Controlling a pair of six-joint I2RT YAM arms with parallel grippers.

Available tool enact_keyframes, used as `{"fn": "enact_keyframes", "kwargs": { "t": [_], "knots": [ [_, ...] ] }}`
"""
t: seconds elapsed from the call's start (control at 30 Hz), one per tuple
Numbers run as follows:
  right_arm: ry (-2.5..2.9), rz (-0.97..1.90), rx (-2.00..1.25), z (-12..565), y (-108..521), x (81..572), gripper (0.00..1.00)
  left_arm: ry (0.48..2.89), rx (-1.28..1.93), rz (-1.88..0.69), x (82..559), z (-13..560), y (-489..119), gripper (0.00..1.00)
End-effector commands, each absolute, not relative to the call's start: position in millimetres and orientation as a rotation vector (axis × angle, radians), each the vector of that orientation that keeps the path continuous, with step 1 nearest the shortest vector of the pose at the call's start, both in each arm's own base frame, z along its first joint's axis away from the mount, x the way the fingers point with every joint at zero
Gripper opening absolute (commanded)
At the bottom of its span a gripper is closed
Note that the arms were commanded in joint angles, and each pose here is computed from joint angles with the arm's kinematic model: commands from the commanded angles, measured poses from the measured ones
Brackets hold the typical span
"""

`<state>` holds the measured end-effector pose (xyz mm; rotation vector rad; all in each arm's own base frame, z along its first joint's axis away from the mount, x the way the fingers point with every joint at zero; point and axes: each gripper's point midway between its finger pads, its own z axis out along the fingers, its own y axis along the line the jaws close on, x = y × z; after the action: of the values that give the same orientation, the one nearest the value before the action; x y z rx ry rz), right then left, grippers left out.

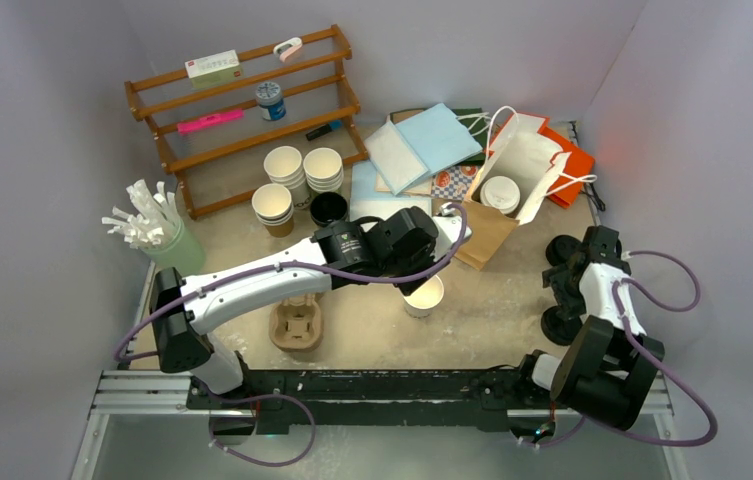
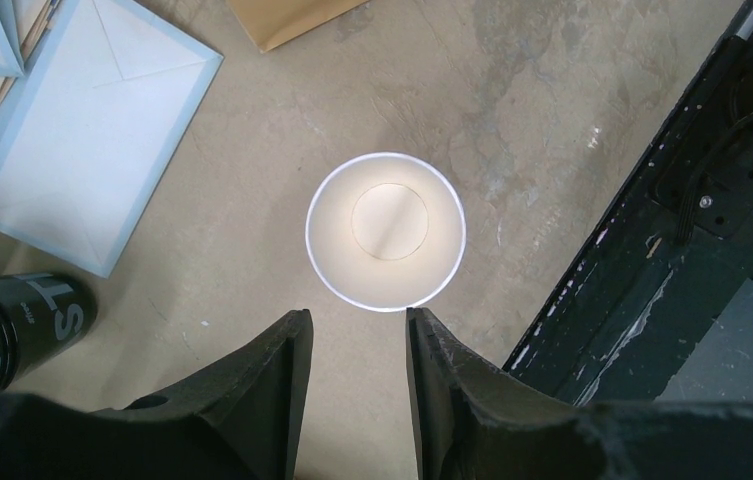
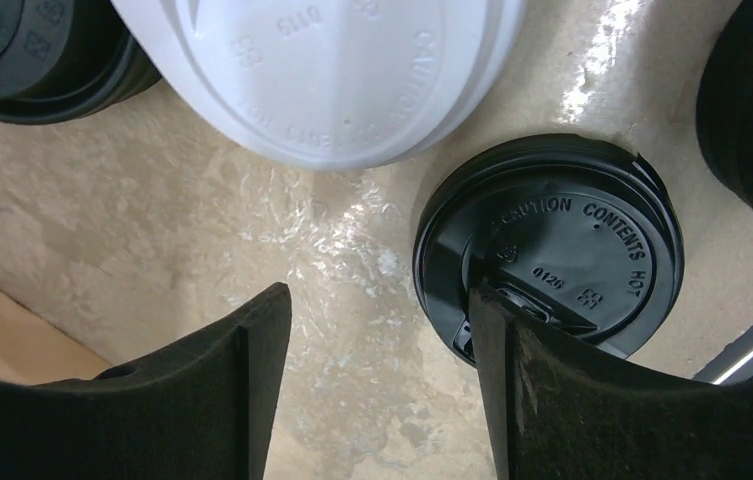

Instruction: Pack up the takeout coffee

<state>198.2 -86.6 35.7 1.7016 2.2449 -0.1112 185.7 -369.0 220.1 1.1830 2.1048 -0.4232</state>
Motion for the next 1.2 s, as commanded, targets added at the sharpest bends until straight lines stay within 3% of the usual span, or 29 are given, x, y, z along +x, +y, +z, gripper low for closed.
{"fn": "enact_keyframes", "kwargs": {
  "t": [0.0,0.53,0.63,0.73,0.9,1.17],
  "knots": [
    [2.256,0.021,1.697,41,-72,206,0.68,2.071,1.117,-0.456,193,240,-378,0.41],
    [2.354,0.537,1.456,78,-4,256,0.71,2.075,1.057,-0.451,198,237,-378,0.41],
    [2.390,0.381,1.434,90,-14,249,0.78,2.070,1.045,-0.441,200,237,-376,0.41],
    [2.369,0.189,1.523,98,-31,227,0.98,2.056,1.027,-0.436,202,239,-375,0.41],
    [2.364,-0.190,1.662,87,-62,184,0.99,2.040,1.003,-0.457,200,240,-371,0.41],
    [2.345,-0.171,1.736,76,-67,174,0.99,2.013,1.035,-0.473,193,236,-361,0.43]
  ]
}}
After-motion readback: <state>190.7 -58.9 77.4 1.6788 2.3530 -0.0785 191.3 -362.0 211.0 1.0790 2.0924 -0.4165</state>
